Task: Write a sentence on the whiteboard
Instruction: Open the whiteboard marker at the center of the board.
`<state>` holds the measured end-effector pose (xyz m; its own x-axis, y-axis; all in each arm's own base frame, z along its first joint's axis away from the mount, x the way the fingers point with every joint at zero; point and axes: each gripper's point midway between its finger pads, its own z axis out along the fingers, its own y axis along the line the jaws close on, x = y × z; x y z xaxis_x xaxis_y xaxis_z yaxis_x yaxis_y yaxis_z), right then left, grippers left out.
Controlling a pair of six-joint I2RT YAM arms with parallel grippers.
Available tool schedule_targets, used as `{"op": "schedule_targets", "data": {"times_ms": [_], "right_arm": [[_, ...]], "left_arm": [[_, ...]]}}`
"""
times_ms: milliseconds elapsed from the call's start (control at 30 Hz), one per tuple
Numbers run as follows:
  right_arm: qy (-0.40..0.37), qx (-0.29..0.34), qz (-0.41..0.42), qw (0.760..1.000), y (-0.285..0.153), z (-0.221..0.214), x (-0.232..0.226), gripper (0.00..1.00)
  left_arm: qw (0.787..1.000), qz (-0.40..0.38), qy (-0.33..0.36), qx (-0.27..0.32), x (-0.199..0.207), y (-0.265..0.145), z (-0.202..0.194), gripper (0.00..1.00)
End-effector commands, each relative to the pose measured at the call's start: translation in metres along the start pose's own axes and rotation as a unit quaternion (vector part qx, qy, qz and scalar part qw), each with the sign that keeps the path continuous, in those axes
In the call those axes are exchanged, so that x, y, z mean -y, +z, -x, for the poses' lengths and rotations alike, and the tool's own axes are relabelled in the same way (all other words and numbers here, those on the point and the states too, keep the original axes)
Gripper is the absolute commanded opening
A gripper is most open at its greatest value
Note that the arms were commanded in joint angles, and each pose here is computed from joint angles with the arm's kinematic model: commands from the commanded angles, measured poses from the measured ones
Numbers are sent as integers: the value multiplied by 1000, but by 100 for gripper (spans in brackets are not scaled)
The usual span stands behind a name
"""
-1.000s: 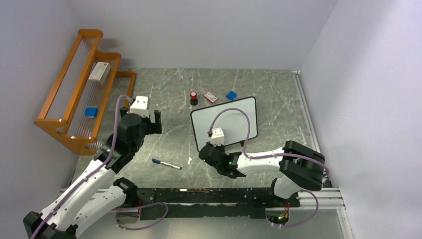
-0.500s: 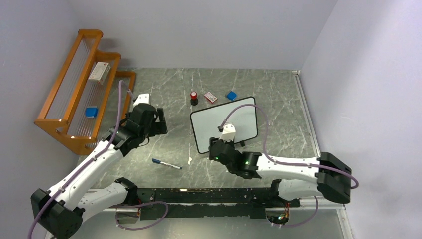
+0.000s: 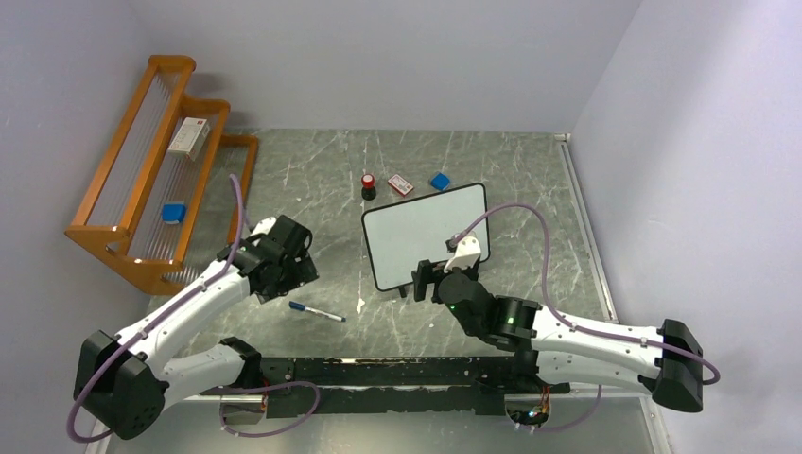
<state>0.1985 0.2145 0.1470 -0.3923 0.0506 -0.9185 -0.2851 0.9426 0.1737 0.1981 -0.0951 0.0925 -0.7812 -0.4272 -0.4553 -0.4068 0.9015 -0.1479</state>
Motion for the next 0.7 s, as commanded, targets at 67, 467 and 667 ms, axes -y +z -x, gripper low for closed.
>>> {"op": "schedule_targets", "data": {"times_ms": [67,467,667], "right_arm": [[-21,35,-11,999,-4,12,12,87],[-57,53,-8,997,-3,18,14,87],[-56,54,5,997,-3,17,10,88]], "left_arm": [[995,14,-66,-76,-3,20,-40,80],[989,19,-84,-122,8,45,-69,51],[987,39,-83,-130,4,56,-78,41]]}}
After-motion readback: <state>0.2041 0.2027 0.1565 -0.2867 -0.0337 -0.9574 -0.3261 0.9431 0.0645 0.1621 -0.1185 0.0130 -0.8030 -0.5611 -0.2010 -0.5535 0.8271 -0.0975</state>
